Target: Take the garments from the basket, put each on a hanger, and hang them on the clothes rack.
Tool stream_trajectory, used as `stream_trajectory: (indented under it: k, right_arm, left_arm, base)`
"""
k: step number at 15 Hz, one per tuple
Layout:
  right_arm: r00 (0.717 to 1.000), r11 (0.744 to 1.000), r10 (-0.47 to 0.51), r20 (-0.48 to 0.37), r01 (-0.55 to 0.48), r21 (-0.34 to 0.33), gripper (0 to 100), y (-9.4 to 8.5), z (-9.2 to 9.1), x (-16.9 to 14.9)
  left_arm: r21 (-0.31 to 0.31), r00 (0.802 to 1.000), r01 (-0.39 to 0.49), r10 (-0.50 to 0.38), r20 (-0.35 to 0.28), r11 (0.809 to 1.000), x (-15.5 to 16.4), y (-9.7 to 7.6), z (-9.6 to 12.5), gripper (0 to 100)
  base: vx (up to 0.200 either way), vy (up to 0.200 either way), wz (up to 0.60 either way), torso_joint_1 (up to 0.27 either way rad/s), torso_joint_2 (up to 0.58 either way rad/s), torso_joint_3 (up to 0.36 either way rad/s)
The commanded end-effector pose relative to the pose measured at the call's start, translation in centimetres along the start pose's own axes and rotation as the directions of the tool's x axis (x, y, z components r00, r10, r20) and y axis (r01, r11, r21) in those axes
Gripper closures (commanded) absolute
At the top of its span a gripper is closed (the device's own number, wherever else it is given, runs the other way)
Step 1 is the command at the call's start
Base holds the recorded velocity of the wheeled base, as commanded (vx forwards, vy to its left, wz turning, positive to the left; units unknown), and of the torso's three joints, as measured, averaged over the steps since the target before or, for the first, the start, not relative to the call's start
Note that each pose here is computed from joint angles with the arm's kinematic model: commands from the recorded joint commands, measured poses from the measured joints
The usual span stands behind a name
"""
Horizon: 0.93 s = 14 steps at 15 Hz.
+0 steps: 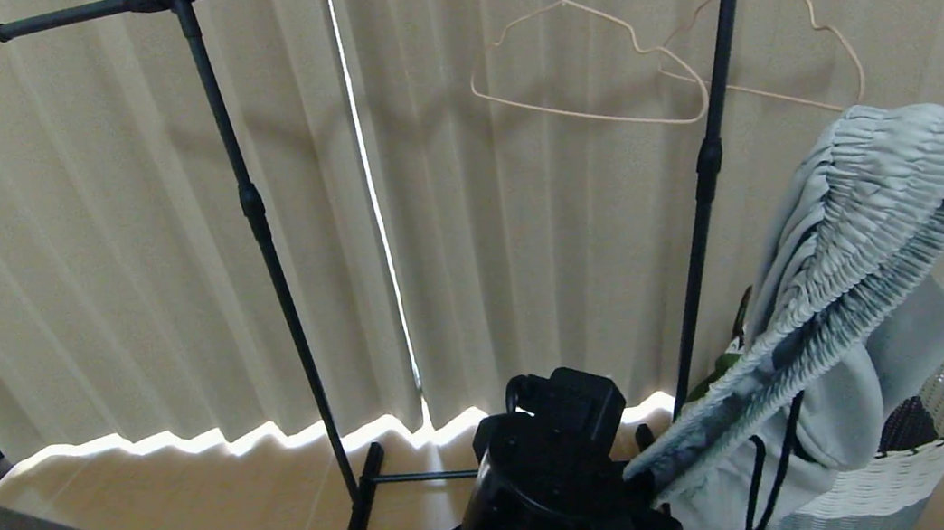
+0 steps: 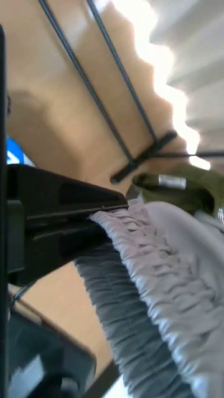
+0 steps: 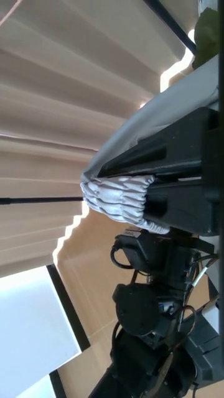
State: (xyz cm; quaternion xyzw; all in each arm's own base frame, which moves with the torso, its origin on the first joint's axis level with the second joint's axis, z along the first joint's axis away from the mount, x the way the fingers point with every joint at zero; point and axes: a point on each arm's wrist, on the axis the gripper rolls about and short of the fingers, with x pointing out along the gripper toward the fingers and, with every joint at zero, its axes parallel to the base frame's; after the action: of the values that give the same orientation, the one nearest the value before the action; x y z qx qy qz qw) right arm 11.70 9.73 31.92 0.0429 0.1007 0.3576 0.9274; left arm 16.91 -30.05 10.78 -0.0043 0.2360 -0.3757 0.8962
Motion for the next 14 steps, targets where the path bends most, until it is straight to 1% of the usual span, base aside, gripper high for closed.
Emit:
stream_trajectory:
  k: [1, 2, 3, 4, 5, 6, 7, 8, 9, 10, 11, 12, 13, 14]
  right_arm:
    - [1.0, 1.0, -0.004, -0.016, 0.004, 0.001, 100, -0.1, -0.4, 0.2]
    - [0.999, 1.0, -0.013, -0.042, 0.013, 0.003, 100, -0.2, -1.1, 0.5]
    - [0.999, 1.0, -0.014, -0.05, 0.014, 0.002, 100, -0.3, -1.3, 0.5]
    - [0.998, 1.0, -0.016, -0.059, 0.017, 0.002, 100, -0.3, -1.4, 0.7]
    - [0.998, 1.0, -0.02, -0.063, 0.02, 0.001, 100, -0.4, -1.5, 0.9]
    - [0.997, 1.0, -0.022, -0.069, 0.023, 0.002, 100, -0.4, -1.4, 1.3]
    - [0.997, 1.0, -0.025, -0.076, 0.025, 0.002, 100, -0.4, -1.5, 1.6]
    - [0.996, 1.0, -0.026, -0.082, 0.026, 0.002, 100, -0.5, -1.5, 2.0]
    - [0.997, 1.0, -0.023, -0.076, 0.024, 0.001, 100, -0.5, -1.3, 2.5]
    - [0.998, 1.0, -0.021, -0.061, 0.021, 0.0, 100, -0.5, -1.1, 3.2]
    - [0.999, 1.0, -0.018, -0.04, 0.018, -0.004, 100, -0.5, -0.9, 4.2]
    - [0.999, 1.0, -0.017, -0.028, 0.017, -0.003, 100, -0.6, -0.6, 4.9]
    - [1.0, 1.0, -0.016, -0.023, 0.016, -0.005, 100, -0.6, -0.5, 5.3]
    - [1.0, 1.0, -0.015, -0.002, 0.015, -0.004, 100, -0.6, 0.0, 5.9]
  left_arm:
    - [0.026, 0.995, -0.097, 0.096, 0.017, 0.995, -0.4, 0.6, -0.7, 100]
    - [0.038, 0.987, -0.157, 0.155, 0.048, 0.987, -1.1, 0.9, -1.1, 100]
    - [0.04, 0.985, -0.163, 0.16, 0.068, 0.986, -1.8, 1.1, -1.1, 100]
    - [0.046, 0.981, -0.14, 0.133, 0.143, 0.989, -4.4, 1.4, 0.0, 100]
    - [0.039, 0.976, -0.131, 0.122, 0.181, 0.991, -5.7, 1.4, 0.9, 100]
    - [0.013, 0.96, -0.111, 0.104, 0.259, 0.994, -8.0, 1.4, 2.8, 100]
    - [0.002, 0.951, -0.102, 0.097, 0.292, 0.995, -9.7, 1.5, 3.8, 100]
    - [-0.001, 0.947, -0.098, 0.094, 0.306, 0.995, -11.0, 1.5, 4.6, 100]
    - [0.001, 0.944, -0.096, 0.091, 0.316, 0.995, -13.4, 1.6, 5.9, 100]
    - [-0.008, 0.94, -0.101, 0.098, 0.327, 0.995, -14.7, 1.9, 7.0, 100]
    - [-0.023, 0.934, -0.13, 0.13, 0.332, 0.991, -15.9, 2.6, 8.2, 100]
    - [-0.043, 0.922, -0.143, 0.149, 0.357, 0.989, -17.1, 3.2, 9.7, 100]
    - [-0.051, 0.916, -0.145, 0.153, 0.371, 0.988, -17.7, 3.5, 10.4, 100]
    - [-0.067, 0.901, -0.152, 0.166, 0.402, 0.986, -19.3, 3.9, 12.0, 100]
  base:
    - [0.0, 0.0, 0.0, 0.0, 0.0, 0.0]
    - [0.0, 0.0, 0.0, 0.0, 0.0, 0.0]
    - [0.0, 0.0, 0.0, 0.0, 0.0, 0.0]
    - [0.0, 0.0, 0.0, 0.0, 0.0, 0.0]
    - [0.0, 0.0, 0.0, 0.0, 0.0, 0.0]
    - [0.0, 0.0, 0.0, 0.0, 0.0, 0.0]
    - [0.0, 0.0, 0.0, 0.0, 0.0, 0.0]
    - [0.0, 0.0, 0.0, 0.0, 0.0, 0.0]
    - [0.0, 0.0, 0.0, 0.0, 0.0, 0.0]
    - [0.0, 0.0, 0.0, 0.0, 0.0, 0.0]
    - [0.0, 0.0, 0.0, 0.0, 0.0, 0.0]
    - [0.0, 0.0, 0.0, 0.0, 0.0, 0.0]
    - [0.0, 0.0, 0.0, 0.0, 0.0, 0.0]
    - [0.0, 0.0, 0.0, 0.0, 0.0, 0.0]
